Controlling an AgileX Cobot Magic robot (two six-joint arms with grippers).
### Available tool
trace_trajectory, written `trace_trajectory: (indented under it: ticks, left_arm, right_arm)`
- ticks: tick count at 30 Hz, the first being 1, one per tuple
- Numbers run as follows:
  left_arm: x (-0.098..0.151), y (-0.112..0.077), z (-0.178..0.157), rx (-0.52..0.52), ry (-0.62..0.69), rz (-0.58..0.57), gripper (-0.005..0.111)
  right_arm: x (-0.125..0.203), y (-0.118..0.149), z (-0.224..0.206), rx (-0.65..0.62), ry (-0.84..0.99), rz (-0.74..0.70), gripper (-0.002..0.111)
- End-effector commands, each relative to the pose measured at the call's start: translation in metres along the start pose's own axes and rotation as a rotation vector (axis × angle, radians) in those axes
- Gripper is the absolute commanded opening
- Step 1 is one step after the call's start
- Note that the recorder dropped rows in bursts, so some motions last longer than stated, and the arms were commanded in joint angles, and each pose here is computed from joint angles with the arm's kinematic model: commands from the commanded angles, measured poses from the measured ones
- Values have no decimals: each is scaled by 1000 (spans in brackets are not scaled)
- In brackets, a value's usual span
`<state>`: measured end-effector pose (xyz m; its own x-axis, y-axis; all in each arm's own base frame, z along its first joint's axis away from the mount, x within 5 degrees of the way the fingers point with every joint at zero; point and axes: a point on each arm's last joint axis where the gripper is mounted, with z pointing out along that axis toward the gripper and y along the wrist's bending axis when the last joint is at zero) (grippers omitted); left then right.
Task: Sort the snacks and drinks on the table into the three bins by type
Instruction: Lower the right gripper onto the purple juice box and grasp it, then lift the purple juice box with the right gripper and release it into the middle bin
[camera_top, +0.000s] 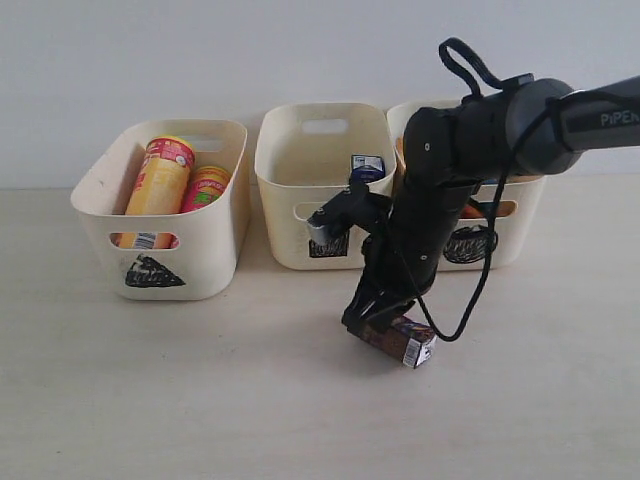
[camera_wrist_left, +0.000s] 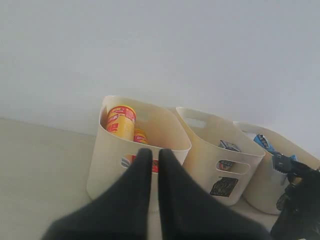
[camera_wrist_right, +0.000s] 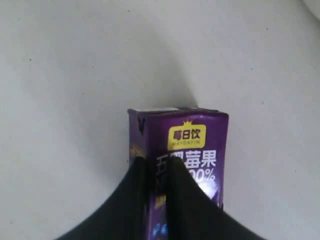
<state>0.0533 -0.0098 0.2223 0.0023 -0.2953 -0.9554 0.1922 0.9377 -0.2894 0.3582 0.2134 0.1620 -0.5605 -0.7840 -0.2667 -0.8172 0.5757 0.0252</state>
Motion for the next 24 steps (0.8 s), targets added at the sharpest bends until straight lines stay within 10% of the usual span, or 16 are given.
trace_trajectory:
  ticks: [1,17,20,24]
  left_arm:
    - [1,0,0,-3,3,-13,4]
    - [1,0,0,-3,3,-13,4]
    - [1,0,0,-3,3,-13,4]
    - [1,0,0,-3,3,-13,4]
  right_arm:
    - [1,4,-13,-23,-10,39,0]
    - [-2,7,-37,-6,-61,45,1]
    - [0,8,-37,-18,-38,28,17]
    - [3,9,-34,-25,-26,23,72]
